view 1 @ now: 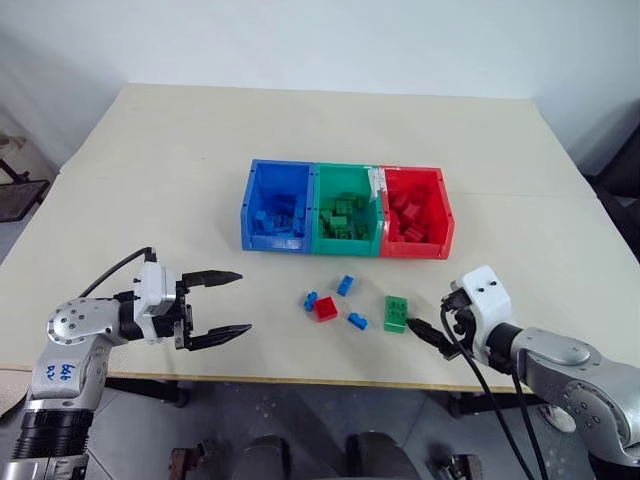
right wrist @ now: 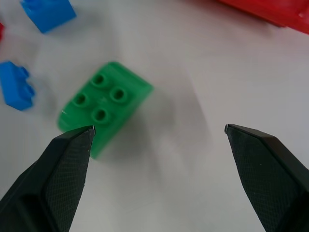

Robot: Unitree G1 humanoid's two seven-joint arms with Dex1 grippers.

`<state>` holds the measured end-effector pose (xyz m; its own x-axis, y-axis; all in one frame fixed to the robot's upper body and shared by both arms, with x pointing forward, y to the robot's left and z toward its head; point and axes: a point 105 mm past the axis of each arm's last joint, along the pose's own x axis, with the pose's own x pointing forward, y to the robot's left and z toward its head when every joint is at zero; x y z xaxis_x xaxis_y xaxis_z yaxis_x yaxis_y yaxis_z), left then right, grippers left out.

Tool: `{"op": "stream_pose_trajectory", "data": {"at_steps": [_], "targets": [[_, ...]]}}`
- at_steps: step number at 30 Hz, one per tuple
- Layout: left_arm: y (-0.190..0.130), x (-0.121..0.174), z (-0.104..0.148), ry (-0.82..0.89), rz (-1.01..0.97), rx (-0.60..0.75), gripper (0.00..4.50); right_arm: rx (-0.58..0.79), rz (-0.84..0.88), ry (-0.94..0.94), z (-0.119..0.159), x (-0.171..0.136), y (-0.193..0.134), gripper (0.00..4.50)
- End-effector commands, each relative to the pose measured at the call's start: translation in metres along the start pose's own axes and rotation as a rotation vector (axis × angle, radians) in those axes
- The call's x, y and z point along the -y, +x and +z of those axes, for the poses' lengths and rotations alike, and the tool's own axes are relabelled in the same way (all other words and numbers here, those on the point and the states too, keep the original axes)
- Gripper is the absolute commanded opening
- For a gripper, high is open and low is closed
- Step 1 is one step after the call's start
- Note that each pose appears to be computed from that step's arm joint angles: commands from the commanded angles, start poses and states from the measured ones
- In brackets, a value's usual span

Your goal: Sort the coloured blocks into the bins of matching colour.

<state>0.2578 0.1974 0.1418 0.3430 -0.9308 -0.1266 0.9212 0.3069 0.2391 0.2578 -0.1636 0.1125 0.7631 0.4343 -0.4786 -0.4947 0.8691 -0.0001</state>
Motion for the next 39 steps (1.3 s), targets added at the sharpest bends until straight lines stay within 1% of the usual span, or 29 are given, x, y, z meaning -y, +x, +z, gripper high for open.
{"op": "stream_pose_trajectory", "data": {"at_steps": [1,7,14,17,22,29,33,36,38,39], "targets": [[-0.003,0.0,0.013,0.04,0.008,0.021,4.46,0.029,0.026,0.001,0.006,-0.011,-0.002,4.5],[-0.001,0.004,0.016,0.035,0.002,0.028,4.46,-0.015,-0.071,0.052,-0.005,-0.001,0.017,4.5],[-0.007,0.001,0.018,0.043,0.021,0.016,4.46,-0.027,-0.11,0.063,-0.007,-0.005,0.034,4.5],[-0.008,0.001,0.019,0.047,0.031,0.015,4.46,-0.003,-0.098,0.026,0.001,-0.009,0.033,4.5],[-0.009,0.002,0.019,0.045,0.041,0.012,4.46,0.036,-0.054,0.027,0.015,-0.017,0.025,4.5],[-0.006,0.003,0.019,0.043,0.056,0.023,4.46,0.021,-0.053,0.071,0.014,-0.014,0.04,4.5],[-0.009,0.005,0.019,0.039,0.063,0.022,4.46,0.02,-0.052,0.08,0.016,-0.014,0.051,4.5],[-0.011,0.006,0.019,0.038,0.073,0.018,4.46,0.01,-0.083,0.088,0.015,-0.013,0.059,4.5],[-0.011,0.005,0.019,0.041,0.079,0.017,4.5,0.009,-0.102,0.094,0.015,-0.012,0.061,4.12],[-0.011,0.005,0.02,0.042,0.082,0.017,4.5,0.005,-0.116,0.094,0.014,-0.01,0.061,3.84]]}}
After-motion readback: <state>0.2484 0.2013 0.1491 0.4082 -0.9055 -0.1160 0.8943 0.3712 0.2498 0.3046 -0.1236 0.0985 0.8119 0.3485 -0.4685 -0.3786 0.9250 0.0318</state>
